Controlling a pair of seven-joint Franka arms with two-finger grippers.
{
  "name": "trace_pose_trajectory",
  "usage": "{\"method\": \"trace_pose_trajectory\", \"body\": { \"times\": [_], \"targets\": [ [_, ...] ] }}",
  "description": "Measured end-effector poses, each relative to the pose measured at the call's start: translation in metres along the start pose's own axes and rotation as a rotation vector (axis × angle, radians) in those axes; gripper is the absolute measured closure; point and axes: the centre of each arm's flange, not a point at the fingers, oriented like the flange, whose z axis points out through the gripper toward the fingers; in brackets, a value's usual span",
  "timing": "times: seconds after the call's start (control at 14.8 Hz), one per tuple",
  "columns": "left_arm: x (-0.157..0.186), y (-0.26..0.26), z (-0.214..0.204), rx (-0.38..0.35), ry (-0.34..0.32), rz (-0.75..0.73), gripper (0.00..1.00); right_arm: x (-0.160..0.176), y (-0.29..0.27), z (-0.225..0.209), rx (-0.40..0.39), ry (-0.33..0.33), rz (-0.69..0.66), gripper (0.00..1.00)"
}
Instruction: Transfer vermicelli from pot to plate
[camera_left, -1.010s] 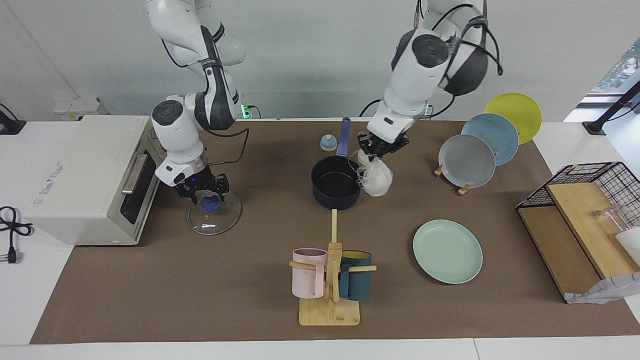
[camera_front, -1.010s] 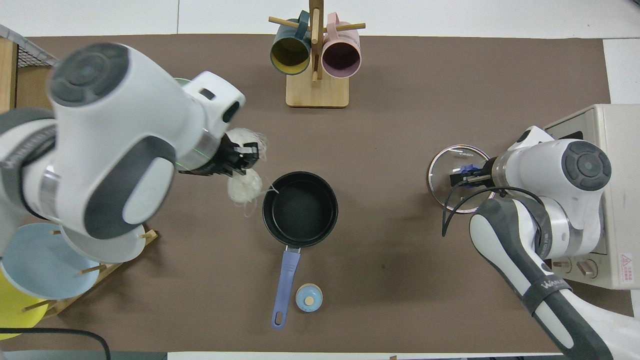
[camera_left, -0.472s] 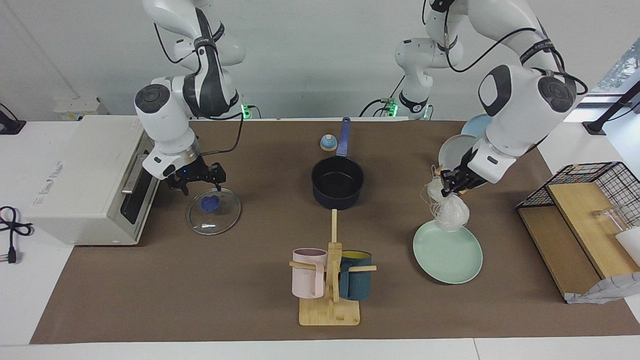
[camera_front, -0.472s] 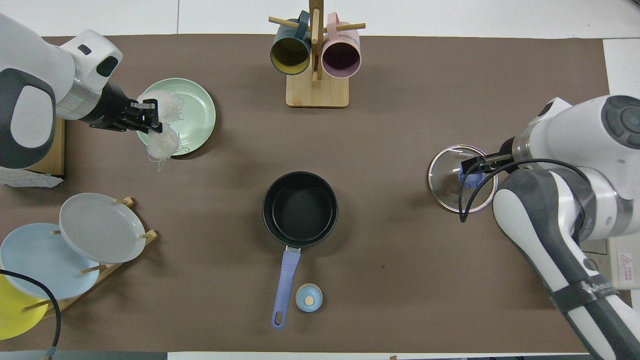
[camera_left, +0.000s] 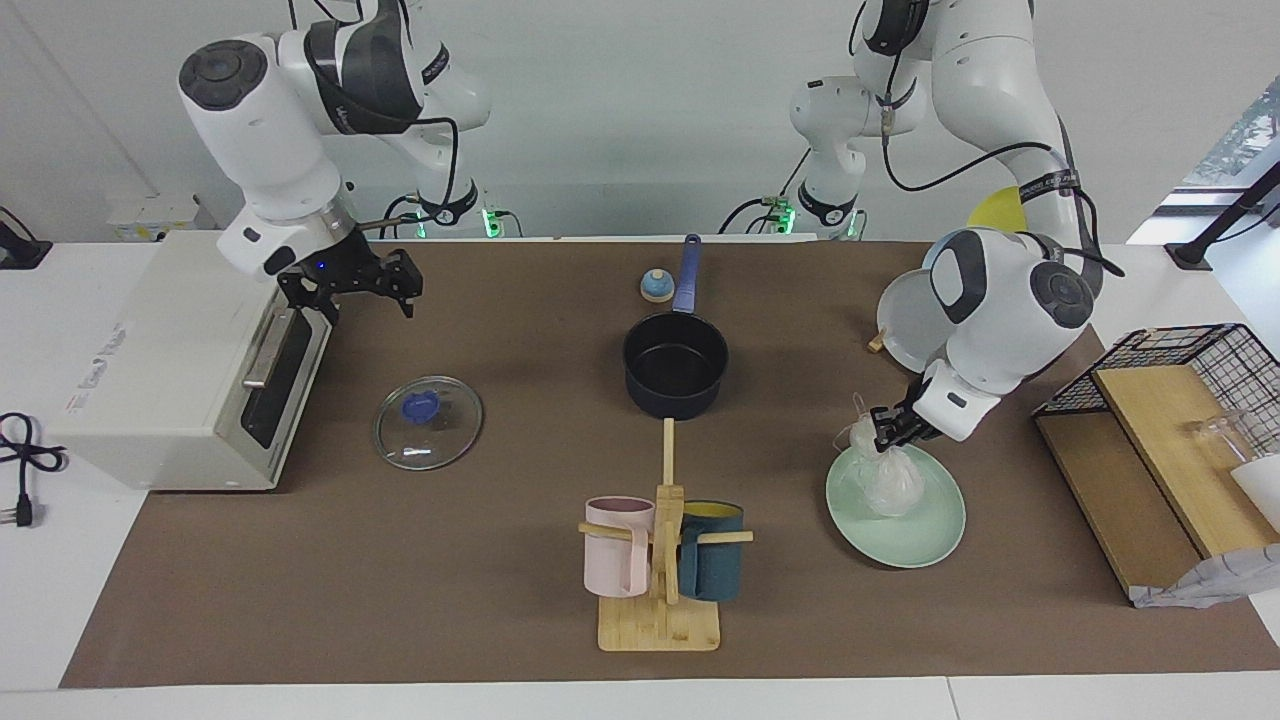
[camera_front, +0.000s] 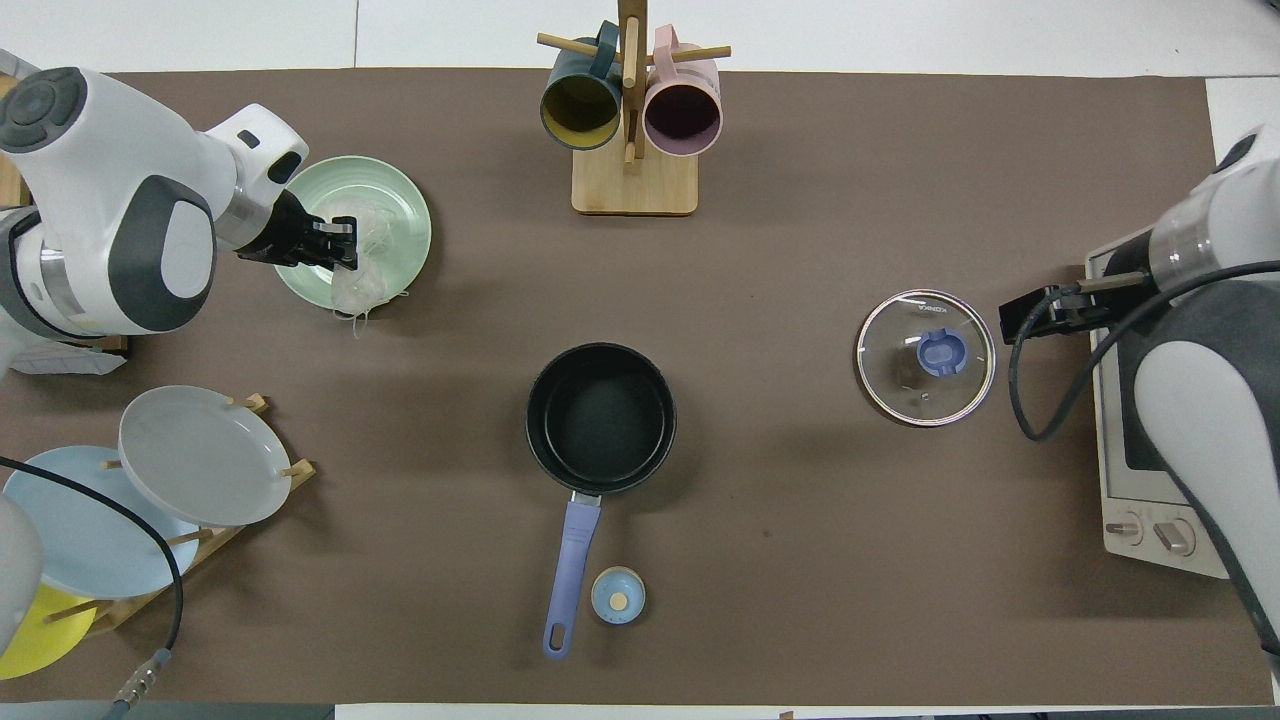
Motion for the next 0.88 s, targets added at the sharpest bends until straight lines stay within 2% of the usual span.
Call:
{"method": "trace_pose_trajectory", "body": {
  "times": [0.27, 0.47, 0.61, 0.81, 0.88],
  "targets": [
    [0.006, -0.003, 0.016, 0.0, 0.032, 0.048, 0.82, -0.029, 0.012, -0.031, 0.005, -0.039, 0.03, 0.0],
    [0.007, -0.008, 0.021, 0.002, 0.036, 0.081, 0.82, -0.029, 0.021, -0.032, 0.006, -0.034, 0.047, 0.0],
    [0.008, -0.011, 0.019, 0.003, 0.042, 0.08, 0.67, -0.026, 0.024, -0.028, 0.007, -0.041, 0.053, 0.0],
    [0.011, -0.013, -0.004, 0.005, 0.041, 0.08, 0.36, -0.014, 0.028, -0.025, 0.005, -0.051, 0.06, 0.0],
    [0.01, -0.013, -0.019, 0.013, 0.039, 0.083, 0.23, -0.012, 0.028, -0.027, 0.003, -0.053, 0.061, 0.0]
  ]
}}
